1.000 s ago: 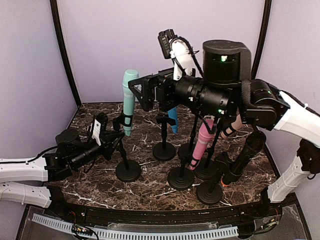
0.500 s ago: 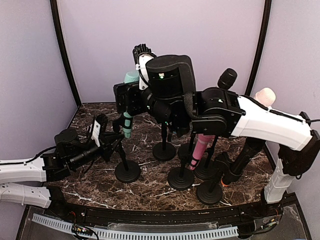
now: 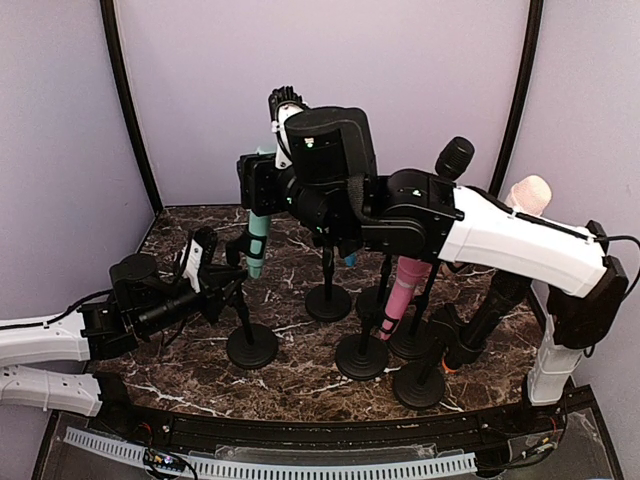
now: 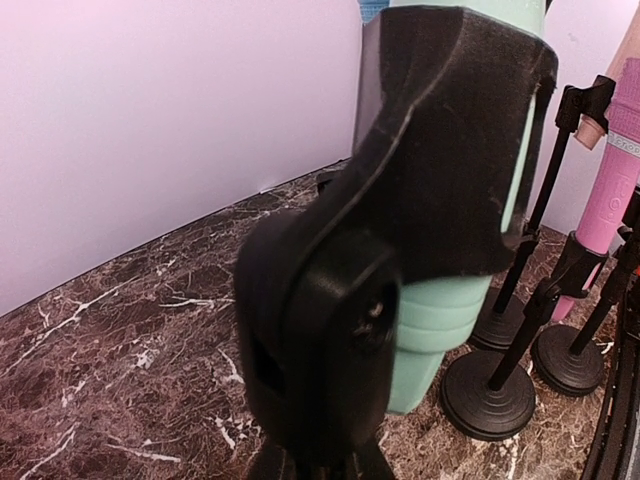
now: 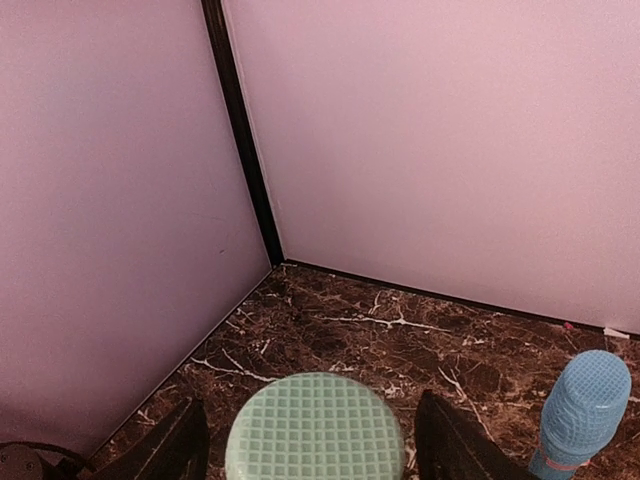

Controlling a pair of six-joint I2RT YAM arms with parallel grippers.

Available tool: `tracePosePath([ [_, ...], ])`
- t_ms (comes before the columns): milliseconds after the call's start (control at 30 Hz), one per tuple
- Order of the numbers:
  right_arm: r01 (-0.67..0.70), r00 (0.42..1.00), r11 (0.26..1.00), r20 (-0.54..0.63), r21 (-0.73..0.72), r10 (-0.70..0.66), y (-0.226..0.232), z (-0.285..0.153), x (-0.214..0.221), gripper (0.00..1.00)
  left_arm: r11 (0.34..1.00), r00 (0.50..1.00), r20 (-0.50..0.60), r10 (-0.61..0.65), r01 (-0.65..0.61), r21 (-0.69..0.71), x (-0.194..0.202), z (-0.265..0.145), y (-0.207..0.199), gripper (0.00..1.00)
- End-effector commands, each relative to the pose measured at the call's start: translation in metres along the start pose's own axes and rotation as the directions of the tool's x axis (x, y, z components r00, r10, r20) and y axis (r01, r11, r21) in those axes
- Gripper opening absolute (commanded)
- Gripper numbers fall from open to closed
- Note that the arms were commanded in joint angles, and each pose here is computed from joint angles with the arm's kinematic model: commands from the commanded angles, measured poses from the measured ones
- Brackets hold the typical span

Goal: Remove the microphone from the stand
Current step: Adjust the microphone stand with the microphone at the center of the board.

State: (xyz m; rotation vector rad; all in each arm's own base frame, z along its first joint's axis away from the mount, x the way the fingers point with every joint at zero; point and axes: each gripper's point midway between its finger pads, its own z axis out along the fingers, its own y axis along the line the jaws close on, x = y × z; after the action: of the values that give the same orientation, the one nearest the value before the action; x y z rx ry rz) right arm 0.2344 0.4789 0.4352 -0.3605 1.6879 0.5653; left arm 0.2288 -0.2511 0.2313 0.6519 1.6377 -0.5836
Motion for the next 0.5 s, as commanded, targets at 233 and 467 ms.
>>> tracePosePath([
  [233,0.045,0.998,0.996,0.044,-0.077,-0.042,0.008,-0.007,-0.004,0.35,0.999,0.999,-0.015,-0.041,0.042,0.034,-0.012,-0.001,-0.007,0.34],
  [467,0.137,0.990,0.964,0.068,-0.227,-0.125,0.010,-0.021,-0.012,0.20,0.991,0.992,-0.052,-0.115,0.118,0.067,-0.018,-0.019,-0.012,0.74],
])
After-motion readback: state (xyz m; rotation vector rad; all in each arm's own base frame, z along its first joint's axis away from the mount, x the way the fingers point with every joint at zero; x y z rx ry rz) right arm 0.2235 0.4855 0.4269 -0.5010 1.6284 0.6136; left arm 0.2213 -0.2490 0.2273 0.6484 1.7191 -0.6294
